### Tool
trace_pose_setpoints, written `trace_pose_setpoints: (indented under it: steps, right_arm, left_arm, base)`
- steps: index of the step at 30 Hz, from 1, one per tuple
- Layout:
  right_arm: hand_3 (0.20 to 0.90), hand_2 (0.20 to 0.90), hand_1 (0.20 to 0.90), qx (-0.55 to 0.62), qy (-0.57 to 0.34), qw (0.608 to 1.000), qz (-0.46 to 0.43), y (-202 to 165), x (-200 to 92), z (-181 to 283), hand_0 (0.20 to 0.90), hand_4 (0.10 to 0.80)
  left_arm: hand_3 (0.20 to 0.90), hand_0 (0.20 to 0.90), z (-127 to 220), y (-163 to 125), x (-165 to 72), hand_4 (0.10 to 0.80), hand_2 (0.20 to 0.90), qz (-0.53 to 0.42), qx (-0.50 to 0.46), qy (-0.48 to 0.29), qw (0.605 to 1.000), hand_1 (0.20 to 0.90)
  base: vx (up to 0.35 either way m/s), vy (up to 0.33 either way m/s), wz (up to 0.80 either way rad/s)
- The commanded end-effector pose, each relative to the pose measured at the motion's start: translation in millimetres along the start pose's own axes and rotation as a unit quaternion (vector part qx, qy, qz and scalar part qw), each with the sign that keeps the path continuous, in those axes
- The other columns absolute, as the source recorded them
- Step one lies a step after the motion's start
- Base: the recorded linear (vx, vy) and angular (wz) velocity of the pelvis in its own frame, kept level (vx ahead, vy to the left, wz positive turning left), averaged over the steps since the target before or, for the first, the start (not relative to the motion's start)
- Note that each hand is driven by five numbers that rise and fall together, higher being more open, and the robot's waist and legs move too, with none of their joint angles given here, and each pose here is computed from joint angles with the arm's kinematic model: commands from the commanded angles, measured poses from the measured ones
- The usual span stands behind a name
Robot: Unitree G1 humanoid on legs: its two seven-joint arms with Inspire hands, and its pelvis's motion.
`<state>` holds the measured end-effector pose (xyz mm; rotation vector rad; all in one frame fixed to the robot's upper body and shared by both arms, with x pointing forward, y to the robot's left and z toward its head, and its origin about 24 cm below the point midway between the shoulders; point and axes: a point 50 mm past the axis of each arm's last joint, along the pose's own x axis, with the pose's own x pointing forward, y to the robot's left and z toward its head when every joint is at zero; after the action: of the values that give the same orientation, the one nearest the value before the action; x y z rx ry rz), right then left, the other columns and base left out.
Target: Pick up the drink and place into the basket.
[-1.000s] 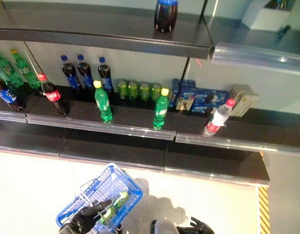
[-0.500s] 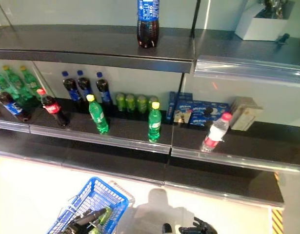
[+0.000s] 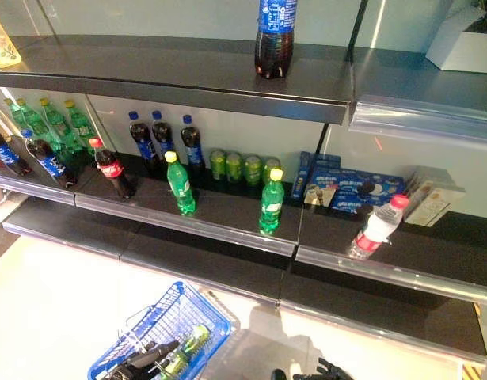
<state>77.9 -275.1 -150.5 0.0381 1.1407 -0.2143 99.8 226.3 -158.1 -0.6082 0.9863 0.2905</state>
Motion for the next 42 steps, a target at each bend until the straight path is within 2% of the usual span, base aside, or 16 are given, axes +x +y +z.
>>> trace_pose_setpoints:
  steps: [1, 8, 10, 13, 16, 17, 19, 23, 25, 28, 29, 32, 37, 38, 40, 42]
  right_arm:
    - [0.900, 0.900, 0.900, 0.009, -0.021, 1.000, -0.003, 3, 3, 13, 0.900, 0.800]
    - [0.900, 0.900, 0.900, -0.046, -0.007, 0.999, 0.013, 7, 3, 9, 0.900, 0.800]
    - [0.900, 0.900, 0.900, -0.132, 0.002, 0.991, 0.021, 16, 5, 10, 0.900, 0.800]
    - [0.900, 0.900, 0.900, -0.166, 0.005, 0.986, 0.026, 23, 7, 12, 0.900, 0.800]
    - [0.900, 0.900, 0.900, -0.173, -0.027, 0.984, 0.017, 29, 11, 37, 0.900, 0.800]
    - [0.900, 0.900, 0.900, -0.181, -0.061, 0.982, 0.010, 29, 13, 61, 0.900, 0.800]
    - [0.900, 0.900, 0.900, -0.189, -0.087, 0.978, 0.009, 31, 13, 78, 0.900, 0.800]
    - [0.900, 0.900, 0.900, -0.174, -0.208, 0.962, 0.019, 47, 7, 138, 0.900, 0.800]
    - [0.900, 0.900, 0.900, -0.166, -0.293, 0.941, 0.038, 60, -3, 171, 0.900, 0.800]
    - [0.900, 0.900, 0.900, -0.174, -0.380, 0.907, 0.058, 76, -19, 201, 0.900, 0.800]
    - [0.900, 0.900, 0.900, -0.172, -0.385, 0.905, 0.060, 77, -21, 203, 0.900, 0.800]
    - [0.900, 0.900, 0.900, -0.216, -0.481, 0.845, 0.090, 106, -51, 239, 0.900, 0.800]
    - [0.900, 0.900, 0.900, -0.233, -0.555, 0.790, 0.114, 132, -85, 261, 0.900, 0.800]
    - [0.900, 0.900, 0.900, -0.255, -0.598, 0.751, 0.113, 141, -105, 269, 0.900, 0.800]
    - [0.900, 0.900, 0.900, -0.267, -0.642, 0.710, 0.109, 147, -127, 280, 0.900, 0.800]
    - [0.900, 0.900, 0.900, -0.269, -0.662, 0.692, 0.106, 148, -138, 285, 0.900, 0.800]
  left_arm:
    - [0.200, 0.300, 48, 15, -6, 0.100, 0.300, -0.001, 0.016, -0.083, 0.996, 0.300]
    - [0.200, 0.300, 52, 17, -8, 0.100, 0.300, -0.001, 0.003, -0.100, 0.995, 0.300]
    - [0.200, 0.300, 55, 9, -4, 0.100, 0.300, -0.010, 0.004, -0.107, 0.994, 0.300]
    - [0.200, 0.300, 61, -1, 0, 0.100, 0.300, -0.016, 0.010, -0.113, 0.993, 0.300]
    - [0.200, 0.300, 78, -22, 7, 0.100, 0.300, -0.042, 0.021, -0.132, 0.990, 0.300]
    - [0.200, 0.300, 91, -35, 9, 0.100, 0.300, -0.063, 0.016, -0.151, 0.986, 0.300]
    - [0.200, 0.300, 98, -42, 11, 0.100, 0.300, -0.074, 0.007, -0.162, 0.984, 0.300]
    - [0.200, 0.300, 122, -67, 12, 0.100, 0.300, -0.102, -0.004, -0.198, 0.975, 0.300]
    - [0.200, 0.300, 133, -77, 12, 0.100, 0.300, -0.108, -0.008, -0.214, 0.971, 0.300]
    - [0.200, 0.300, 143, -81, 10, 0.100, 0.300, -0.112, -0.015, -0.228, 0.967, 0.300]
    - [0.200, 0.300, 143, -81, 10, 0.100, 0.300, -0.112, -0.015, -0.229, 0.967, 0.300]
    - [0.200, 0.300, 153, -87, 7, 0.100, 0.300, -0.114, -0.018, -0.245, 0.963, 0.300]
    - [0.200, 0.300, 156, -86, 5, 0.100, 0.300, -0.106, -0.023, -0.253, 0.961, 0.300]
    - [0.200, 0.300, 156, -84, 4, 0.100, 0.300, -0.105, -0.028, -0.259, 0.960, 0.300]
    - [0.200, 0.300, 156, -82, 3, 0.100, 0.300, -0.100, -0.030, -0.262, 0.959, 0.300]
    - [0.200, 0.300, 155, -81, 4, 0.100, 0.300, -0.096, -0.030, -0.262, 0.960, 0.300]
  base:
    - [0.030, 0.010, 0.07]
    - [0.007, 0.002, 0.03]
    - [-0.163, -0.001, -0.02]
    - [-0.185, -0.018, -0.01]
    - [-0.288, 0.009, 0.12]
    - [-0.286, 0.076, 0.13]
    - [-0.217, 0.077, 0.03]
    - [-0.267, 0.044, 0.01]
    - [-0.301, -0.011, 0.00]
    - [-0.144, -0.034, 0.07]
    - [-0.102, -0.044, 0.07]
    - [-0.112, -0.062, 0.09]
    - [-0.025, -0.054, 0.10]
    - [-0.033, -0.085, 0.04]
    - [-0.032, -0.068, 0.05]
    - [0.003, -0.021, 0.04]
